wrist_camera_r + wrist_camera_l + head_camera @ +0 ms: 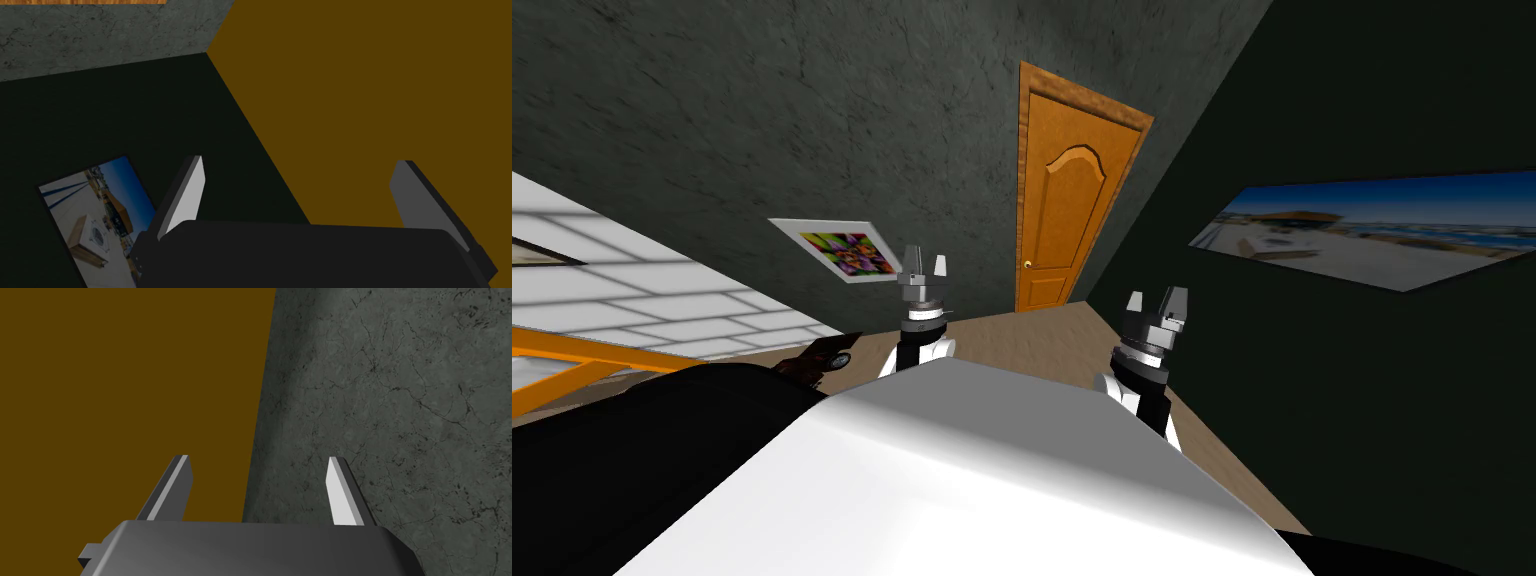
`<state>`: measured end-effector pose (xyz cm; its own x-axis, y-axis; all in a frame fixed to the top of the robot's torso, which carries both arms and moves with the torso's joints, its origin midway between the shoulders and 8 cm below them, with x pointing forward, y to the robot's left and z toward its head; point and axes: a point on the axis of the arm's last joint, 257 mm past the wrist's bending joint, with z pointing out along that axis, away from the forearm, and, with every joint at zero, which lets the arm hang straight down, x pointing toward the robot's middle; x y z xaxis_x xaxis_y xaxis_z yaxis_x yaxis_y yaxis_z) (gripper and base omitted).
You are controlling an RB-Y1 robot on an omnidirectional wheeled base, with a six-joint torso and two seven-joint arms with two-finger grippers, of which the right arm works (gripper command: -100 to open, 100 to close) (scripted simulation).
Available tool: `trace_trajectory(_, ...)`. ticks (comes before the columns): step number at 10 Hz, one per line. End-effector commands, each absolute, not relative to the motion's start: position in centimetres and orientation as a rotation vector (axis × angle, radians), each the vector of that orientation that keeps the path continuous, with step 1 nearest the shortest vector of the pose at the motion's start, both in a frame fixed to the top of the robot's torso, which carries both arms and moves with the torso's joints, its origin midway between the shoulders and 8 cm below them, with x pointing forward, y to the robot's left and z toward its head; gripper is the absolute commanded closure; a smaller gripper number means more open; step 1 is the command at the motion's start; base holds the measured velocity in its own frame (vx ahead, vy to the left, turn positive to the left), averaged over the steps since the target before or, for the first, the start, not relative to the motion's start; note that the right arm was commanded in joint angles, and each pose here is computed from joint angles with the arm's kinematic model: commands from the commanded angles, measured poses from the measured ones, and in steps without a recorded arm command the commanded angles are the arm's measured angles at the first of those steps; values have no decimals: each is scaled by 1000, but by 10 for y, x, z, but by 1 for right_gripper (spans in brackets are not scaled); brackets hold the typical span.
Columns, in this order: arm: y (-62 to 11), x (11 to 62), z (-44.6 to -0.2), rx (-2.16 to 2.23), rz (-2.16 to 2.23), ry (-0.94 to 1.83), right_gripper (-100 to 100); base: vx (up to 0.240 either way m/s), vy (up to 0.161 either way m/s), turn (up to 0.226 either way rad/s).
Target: Pull the door open
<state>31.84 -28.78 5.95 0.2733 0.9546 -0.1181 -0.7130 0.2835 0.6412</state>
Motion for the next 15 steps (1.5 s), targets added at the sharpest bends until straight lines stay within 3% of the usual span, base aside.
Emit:
trace_trajectory(1, -289, 325, 51, 535, 1195, 561, -100, 43, -103, 118)
trace_trajectory(15, -303, 397, -45, 668, 1204, 710, -100, 64, 6, 93)
